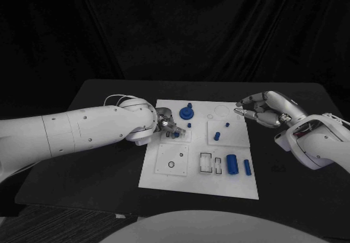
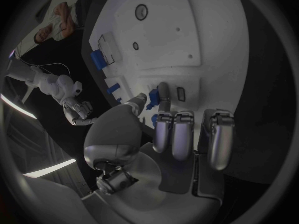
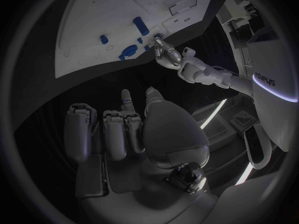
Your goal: Assemble the parts on the task board
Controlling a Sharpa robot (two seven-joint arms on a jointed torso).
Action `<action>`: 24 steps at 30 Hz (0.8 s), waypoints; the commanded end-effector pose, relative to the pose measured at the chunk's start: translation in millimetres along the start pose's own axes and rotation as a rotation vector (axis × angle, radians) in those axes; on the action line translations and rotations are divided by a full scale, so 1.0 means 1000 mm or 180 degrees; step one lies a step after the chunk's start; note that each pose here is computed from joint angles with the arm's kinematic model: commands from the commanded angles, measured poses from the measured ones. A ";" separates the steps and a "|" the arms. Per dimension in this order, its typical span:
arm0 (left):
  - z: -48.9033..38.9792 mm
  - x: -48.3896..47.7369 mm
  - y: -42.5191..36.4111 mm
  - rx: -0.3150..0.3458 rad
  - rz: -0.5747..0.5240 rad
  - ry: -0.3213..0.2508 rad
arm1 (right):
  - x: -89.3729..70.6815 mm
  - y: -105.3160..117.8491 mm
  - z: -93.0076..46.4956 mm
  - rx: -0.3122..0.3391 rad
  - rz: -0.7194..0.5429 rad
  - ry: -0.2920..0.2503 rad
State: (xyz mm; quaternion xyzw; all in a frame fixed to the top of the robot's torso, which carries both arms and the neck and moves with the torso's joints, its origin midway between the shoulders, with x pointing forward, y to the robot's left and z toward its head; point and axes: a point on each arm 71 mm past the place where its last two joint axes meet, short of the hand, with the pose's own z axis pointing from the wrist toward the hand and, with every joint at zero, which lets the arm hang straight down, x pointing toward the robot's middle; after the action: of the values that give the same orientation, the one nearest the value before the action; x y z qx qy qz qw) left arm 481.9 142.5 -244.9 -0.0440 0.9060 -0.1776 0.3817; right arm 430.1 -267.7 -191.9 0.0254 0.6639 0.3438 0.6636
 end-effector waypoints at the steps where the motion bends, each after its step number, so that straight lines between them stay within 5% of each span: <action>1: 0.0030 0.0115 0.0044 -0.0101 0.0070 0.0184 | 0.001 -0.001 -0.001 0.0042 -0.0002 -0.0015; 24: 0.0045 0.0114 0.0081 -0.0164 0.0100 0.0238 | 0.003 -0.003 -0.002 0.0057 0.0002 0.0005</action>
State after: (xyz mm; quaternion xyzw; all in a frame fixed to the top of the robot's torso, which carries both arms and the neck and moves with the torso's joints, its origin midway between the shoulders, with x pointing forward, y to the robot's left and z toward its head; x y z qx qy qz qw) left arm 484.6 144.1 -246.2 -0.0437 0.9090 -0.1692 0.3784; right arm 429.0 -268.7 -195.1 0.0269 0.6665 0.3425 0.6616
